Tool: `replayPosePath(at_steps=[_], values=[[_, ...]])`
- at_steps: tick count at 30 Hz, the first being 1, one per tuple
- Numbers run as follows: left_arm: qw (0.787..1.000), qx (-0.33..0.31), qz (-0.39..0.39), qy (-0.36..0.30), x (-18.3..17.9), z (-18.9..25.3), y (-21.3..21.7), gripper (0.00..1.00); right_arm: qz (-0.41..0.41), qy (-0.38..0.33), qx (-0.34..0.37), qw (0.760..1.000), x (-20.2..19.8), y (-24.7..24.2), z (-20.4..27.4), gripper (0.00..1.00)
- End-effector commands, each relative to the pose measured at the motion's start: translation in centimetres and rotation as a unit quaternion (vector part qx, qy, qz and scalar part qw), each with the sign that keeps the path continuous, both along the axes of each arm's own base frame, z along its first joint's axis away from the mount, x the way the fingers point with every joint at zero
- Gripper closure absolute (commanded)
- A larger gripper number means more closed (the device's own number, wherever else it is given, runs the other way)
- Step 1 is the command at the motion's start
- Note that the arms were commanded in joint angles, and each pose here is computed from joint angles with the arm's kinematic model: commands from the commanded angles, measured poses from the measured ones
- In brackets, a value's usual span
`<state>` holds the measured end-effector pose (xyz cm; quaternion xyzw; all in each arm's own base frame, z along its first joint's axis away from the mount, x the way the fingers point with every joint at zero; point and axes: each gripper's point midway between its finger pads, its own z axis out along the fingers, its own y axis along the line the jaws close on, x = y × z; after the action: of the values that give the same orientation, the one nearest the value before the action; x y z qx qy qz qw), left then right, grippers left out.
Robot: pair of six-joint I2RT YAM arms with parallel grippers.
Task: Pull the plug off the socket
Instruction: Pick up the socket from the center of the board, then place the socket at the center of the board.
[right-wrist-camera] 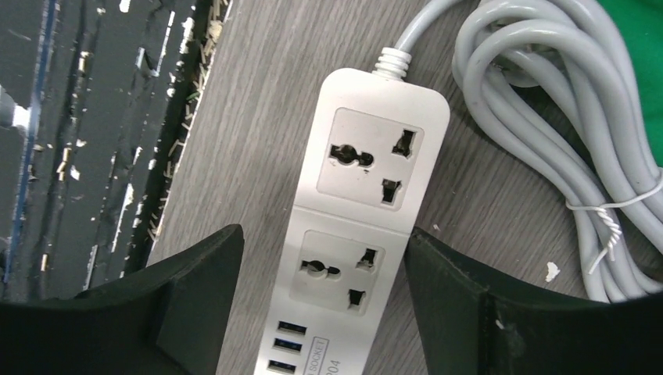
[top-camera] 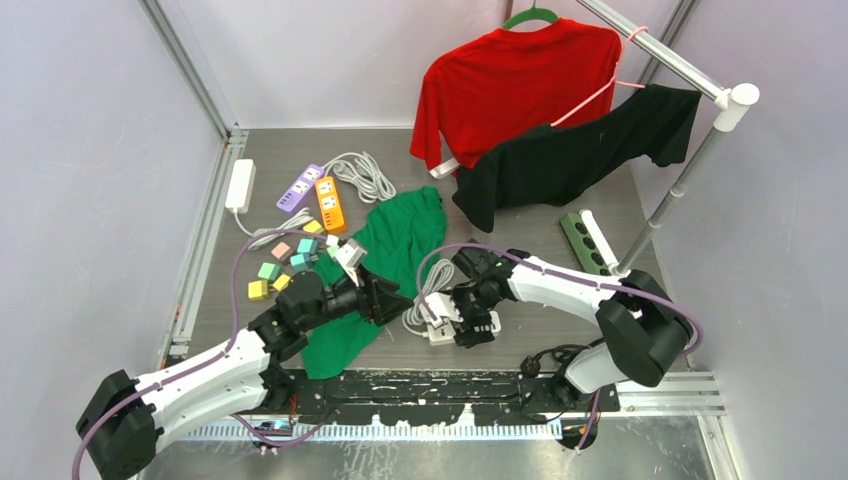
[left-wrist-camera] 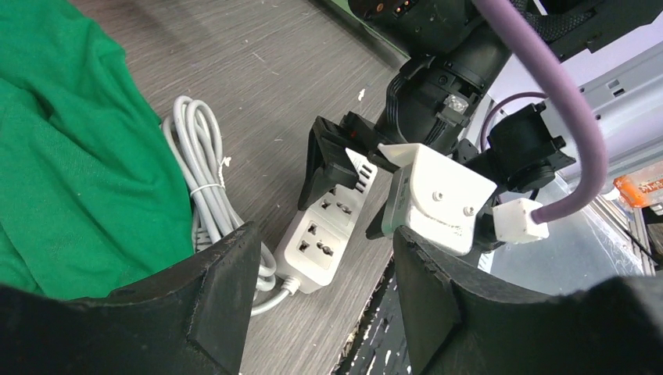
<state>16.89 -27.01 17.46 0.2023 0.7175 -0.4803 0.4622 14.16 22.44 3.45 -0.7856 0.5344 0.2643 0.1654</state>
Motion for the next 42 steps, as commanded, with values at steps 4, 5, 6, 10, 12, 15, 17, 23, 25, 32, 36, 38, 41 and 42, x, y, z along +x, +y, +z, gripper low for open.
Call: replayPosePath(at_steps=[4,5,6,10,12,15,17,23,25,32,36,38,41,42], values=[[1.000,-0.010,0.009,-0.008,0.1,0.6,0.2,0.37,-0.016,-0.051,-0.026,0.998,2.0,-0.1,-0.7,0.31],[1.000,-0.010,0.009,-0.008,0.1,0.6,0.3,0.37,-0.019,-0.054,-0.027,0.998,2.2,-0.1,-0.7,0.33],[1.000,-0.010,0.008,-0.007,0.1,0.7,0.2,0.37,-0.023,-0.057,-0.028,0.998,2.4,0.0,-0.7,0.35],[1.000,-0.008,0.006,-0.004,-0.1,0.7,0.2,0.37,-0.035,-0.068,-0.036,0.996,3.1,-0.1,-0.5,0.48],[1.000,-0.008,0.007,-0.004,-0.1,0.7,0.3,0.37,-0.044,-0.071,-0.038,0.996,3.4,-0.2,-0.3,0.60],[1.000,-0.006,0.008,-0.003,-0.2,0.7,0.5,0.37,-0.047,-0.062,-0.030,0.996,3.6,-0.6,0.6,0.73],[1.000,-0.005,0.008,-0.003,-0.4,0.7,0.7,0.37,-0.051,-0.057,-0.020,0.997,3.8,-1.3,1.5,0.77],[1.000,-0.007,0.011,-0.010,-0.6,1.0,1.1,0.37,-0.145,-0.081,0.012,0.986,7.3,-5.1,4.8,0.83],[1.000,-0.008,0.013,-0.014,-0.6,1.2,1.2,0.37,-0.220,-0.107,0.009,0.969,9.9,-7.1,5.8,0.85],[1.000,-0.012,0.008,-0.008,-0.7,1.6,1.0,0.37,-0.440,-0.156,-0.022,0.884,16.3,-13.6,6.3,0.91],[1.000,-0.010,0.005,0.006,-0.7,1.6,0.7,0.37,-0.489,-0.151,-0.047,0.858,17.5,-14.7,5.0,0.90],[1.000,-0.007,0.008,0.015,-0.7,1.4,0.8,0.37,-0.506,-0.153,-0.065,0.846,18.1,-15.4,4.3,0.82],[0.999,0.002,0.013,0.029,-0.6,1.1,0.9,0.37,-0.520,-0.157,-0.089,0.835,18.6,-16.2,3.6,0.66],[0.999,0.005,0.014,0.032,-0.6,0.9,0.9,0.37,-0.521,-0.158,-0.093,0.833,18.6,-16.4,3.5,0.62]])
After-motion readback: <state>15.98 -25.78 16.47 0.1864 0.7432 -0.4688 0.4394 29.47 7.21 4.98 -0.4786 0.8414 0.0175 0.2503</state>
